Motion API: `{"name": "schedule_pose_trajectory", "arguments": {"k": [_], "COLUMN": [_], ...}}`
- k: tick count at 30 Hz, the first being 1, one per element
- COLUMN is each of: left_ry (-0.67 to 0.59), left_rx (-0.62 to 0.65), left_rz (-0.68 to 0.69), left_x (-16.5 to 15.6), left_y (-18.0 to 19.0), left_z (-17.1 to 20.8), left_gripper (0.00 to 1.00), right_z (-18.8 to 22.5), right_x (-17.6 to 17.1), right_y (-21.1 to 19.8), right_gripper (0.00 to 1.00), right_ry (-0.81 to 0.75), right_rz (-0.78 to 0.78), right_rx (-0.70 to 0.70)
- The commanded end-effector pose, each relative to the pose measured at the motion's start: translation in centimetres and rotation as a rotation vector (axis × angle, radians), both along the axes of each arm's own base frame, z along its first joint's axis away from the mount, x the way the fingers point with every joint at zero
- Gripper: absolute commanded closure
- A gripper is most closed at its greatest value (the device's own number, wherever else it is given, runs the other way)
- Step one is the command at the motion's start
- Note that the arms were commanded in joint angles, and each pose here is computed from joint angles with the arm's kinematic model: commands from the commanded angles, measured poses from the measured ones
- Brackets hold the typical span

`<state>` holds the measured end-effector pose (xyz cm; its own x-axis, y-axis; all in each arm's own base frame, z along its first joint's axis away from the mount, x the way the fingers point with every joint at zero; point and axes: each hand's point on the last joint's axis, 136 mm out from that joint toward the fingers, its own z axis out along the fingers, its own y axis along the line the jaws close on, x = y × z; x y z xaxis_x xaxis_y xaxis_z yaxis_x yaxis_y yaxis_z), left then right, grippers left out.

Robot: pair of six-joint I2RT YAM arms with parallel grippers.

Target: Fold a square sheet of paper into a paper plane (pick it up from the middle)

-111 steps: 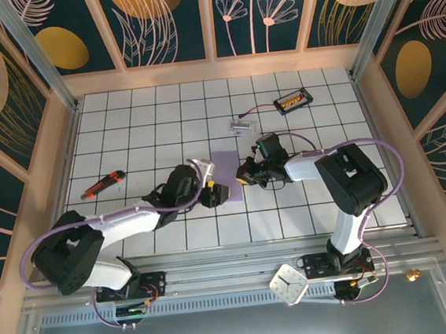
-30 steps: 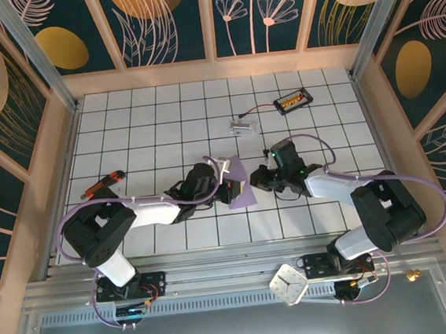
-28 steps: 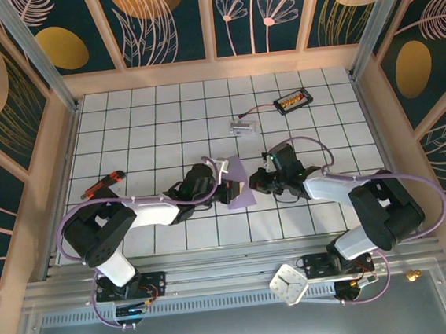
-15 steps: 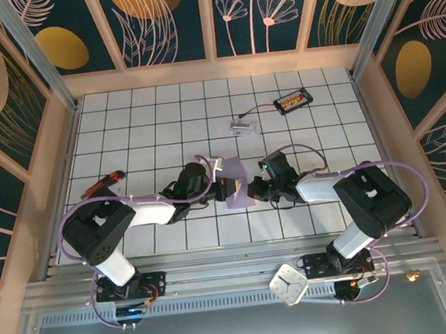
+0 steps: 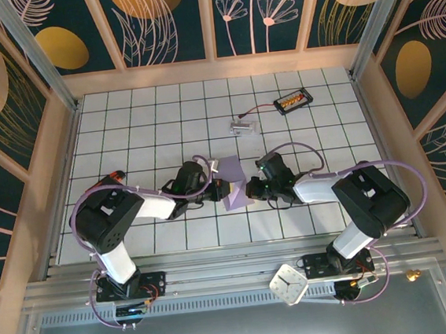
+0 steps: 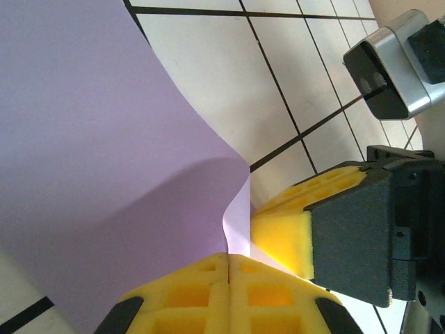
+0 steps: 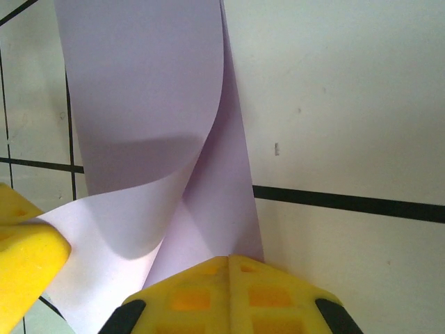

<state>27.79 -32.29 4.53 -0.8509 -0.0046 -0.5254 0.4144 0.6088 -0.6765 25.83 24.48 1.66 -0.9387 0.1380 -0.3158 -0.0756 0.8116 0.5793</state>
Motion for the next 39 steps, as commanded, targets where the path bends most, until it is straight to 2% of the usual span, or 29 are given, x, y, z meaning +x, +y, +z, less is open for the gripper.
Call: {"name": "schedule_pose_trajectory", "arguments": {"k": [1,11,34,39], "left_ry": [-0.036,-0.028,-0.026,-0.019], "left_rx": [0.008,0.068,0.174,0.166], "left_rz": [-0.028,-0.011,-0.004,-0.015], "left_x": [0.8,1.9,2.5,2.5], "left_y": [-0.1,1.3,2.3,2.0], "left_z": [0.4,-1.2,-3.0,-3.1], "left_gripper": [1.0,1.0,1.0,1.0], "right_z": [-2.8,-2.9,-2.6,-2.7], "right_x": [-1.1,-1.2,-0.9,-0.9], "right_y": [-2.0,-2.0,-1.7,-1.7], "right_gripper": [1.0,1.0,1.0,1.0], "right_ry": [0.054,0.055,0.049,0.051], "right_rz": [-0.015,-0.008,0.005,0.008], "right_rx": [-0.129,-0.14,-0.149,-0.149]}}
